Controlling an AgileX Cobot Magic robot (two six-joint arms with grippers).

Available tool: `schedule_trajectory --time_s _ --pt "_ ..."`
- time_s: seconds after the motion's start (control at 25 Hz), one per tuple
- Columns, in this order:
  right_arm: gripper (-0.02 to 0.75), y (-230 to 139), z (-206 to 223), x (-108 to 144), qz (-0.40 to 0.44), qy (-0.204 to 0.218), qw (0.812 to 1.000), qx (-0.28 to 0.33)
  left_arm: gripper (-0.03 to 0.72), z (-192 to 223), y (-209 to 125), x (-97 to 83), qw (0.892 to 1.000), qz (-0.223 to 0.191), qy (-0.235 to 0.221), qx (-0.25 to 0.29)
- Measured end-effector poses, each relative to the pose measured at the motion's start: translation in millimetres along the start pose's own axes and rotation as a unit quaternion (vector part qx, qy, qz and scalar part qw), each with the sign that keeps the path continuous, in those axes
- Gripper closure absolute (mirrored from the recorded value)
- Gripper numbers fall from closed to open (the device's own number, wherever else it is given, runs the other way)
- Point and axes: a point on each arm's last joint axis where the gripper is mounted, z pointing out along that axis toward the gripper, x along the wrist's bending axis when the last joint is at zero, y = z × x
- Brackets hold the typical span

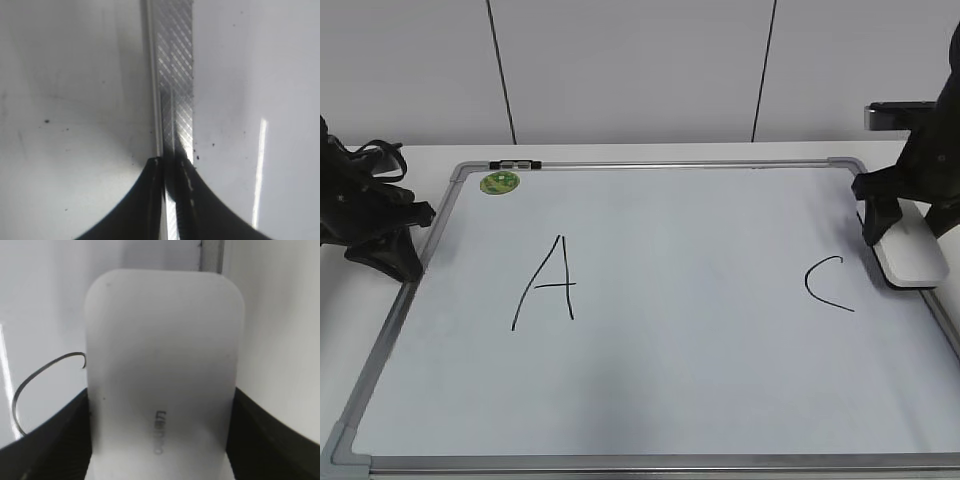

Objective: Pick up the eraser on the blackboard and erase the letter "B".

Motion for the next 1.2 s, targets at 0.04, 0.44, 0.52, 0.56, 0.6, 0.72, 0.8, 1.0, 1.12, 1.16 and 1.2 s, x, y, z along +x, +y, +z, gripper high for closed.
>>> schedule_trajectory --time_s 0.04,0.44,0.52,0.56,0.6,0.72,0.8,1.0,1.12,1.16,1.2 --pt "0.201 0 3 0 -0.001 0.0 1.0 0.002 0.652 0 0 0.0 1.0 0.0 0.0 0.0" --pt "0.201 2 27 3 -0.015 0.02 1.0 0.016 0.647 0 0 0.0 1.0 0.0 0.0 0.0" --pt "0.201 2 27 3 -0.015 0.02 1.0 0.017 0.647 0 0 0.0 1.0 0.0 0.0 0.0" --pt "0.201 2 27 3 -0.015 0.02 1.0 0.017 0.647 0 0 0.0 1.0 0.0 0.0 0.0" --pt "0.201 2 27 3 -0.016 0.02 1.0 0.016 0.647 0 0 0.0 1.0 0.0 0.0 0.0" --pt "0.201 2 27 3 -0.016 0.02 1.0 0.016 0.647 0 0 0.0 1.0 0.0 0.0 0.0" --pt "0.198 2 27 3 -0.016 0.02 1.0 0.016 0.646 0 0 0.0 1.0 0.0 0.0 0.0" --pt "0.184 2 27 3 -0.017 0.02 1.0 0.016 0.646 0 0 0.0 1.0 0.0 0.0 0.0" --pt "0.132 3 27 3 -0.017 0.02 1.0 0.016 0.645 0 0 0.0 1.0 0.0 0.0 0.0" --pt "0.12 3 27 3 -0.017 0.02 1.0 0.016 0.645 0 0 0.0 1.0 0.0 0.0 0.0" --pt "0.113 3 27 3 -0.017 0.02 1.0 0.016 0.645 0 0 0.0 1.0 0.0 0.0 0.0"
